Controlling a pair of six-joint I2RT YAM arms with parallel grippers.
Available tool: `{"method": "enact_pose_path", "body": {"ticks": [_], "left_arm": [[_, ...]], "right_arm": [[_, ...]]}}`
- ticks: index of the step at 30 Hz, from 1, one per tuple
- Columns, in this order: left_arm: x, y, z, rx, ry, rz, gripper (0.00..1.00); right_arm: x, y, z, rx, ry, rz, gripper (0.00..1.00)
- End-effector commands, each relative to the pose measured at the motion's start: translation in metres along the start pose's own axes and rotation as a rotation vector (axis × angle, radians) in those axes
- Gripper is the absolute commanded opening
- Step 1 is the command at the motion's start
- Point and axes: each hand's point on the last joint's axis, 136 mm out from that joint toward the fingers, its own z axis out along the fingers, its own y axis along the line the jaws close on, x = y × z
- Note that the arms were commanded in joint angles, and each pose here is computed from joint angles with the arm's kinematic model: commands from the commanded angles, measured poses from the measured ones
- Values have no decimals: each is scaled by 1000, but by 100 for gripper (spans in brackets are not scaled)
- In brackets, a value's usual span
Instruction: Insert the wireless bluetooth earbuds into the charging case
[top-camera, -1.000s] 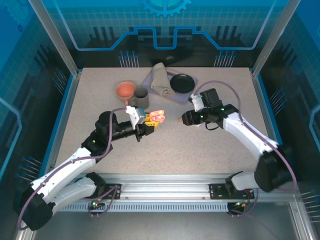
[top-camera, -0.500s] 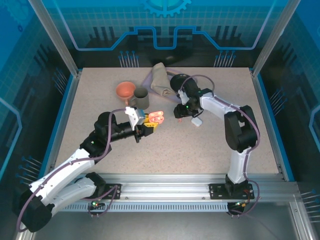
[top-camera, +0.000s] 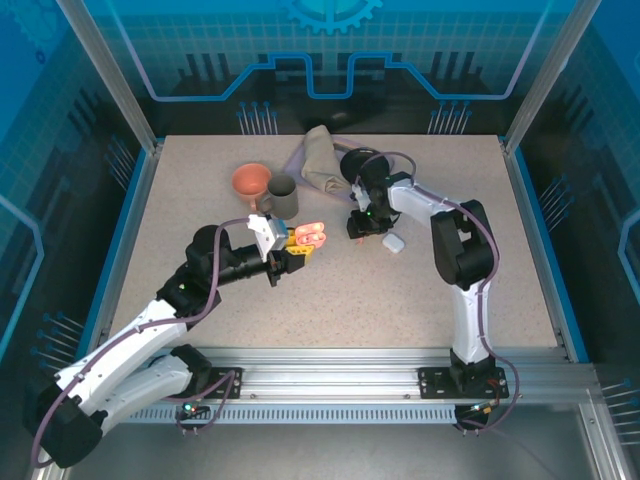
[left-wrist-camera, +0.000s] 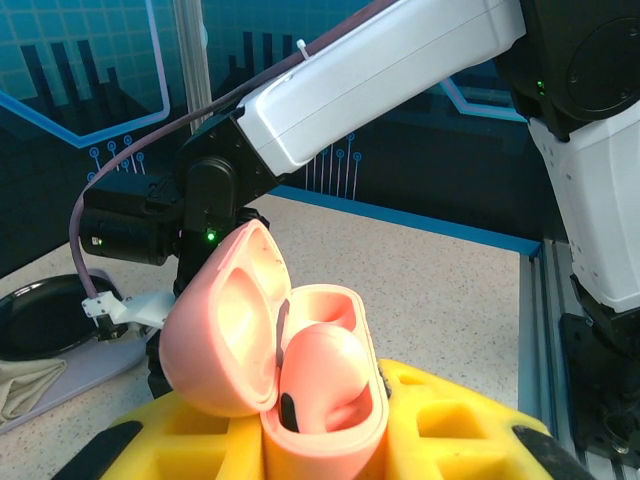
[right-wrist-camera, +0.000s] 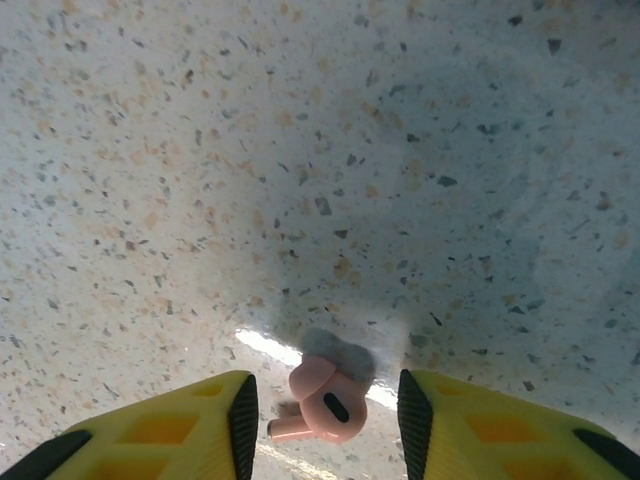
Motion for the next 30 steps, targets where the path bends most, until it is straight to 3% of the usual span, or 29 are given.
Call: {"method": "enact_pose_path", "body": {"ticks": [1,17,30], "left_arm": [[-7,0,-2,-10,-15,41,0],[-6,1,-2,-12,-6,43,0],[-6,1,-2,-16,-5,48,0]], "right_arm": [[6,-4,3,8,52,13,44],[13,1,18,17,118,-1,34],[24,6,18,54,156,-23,34]]}}
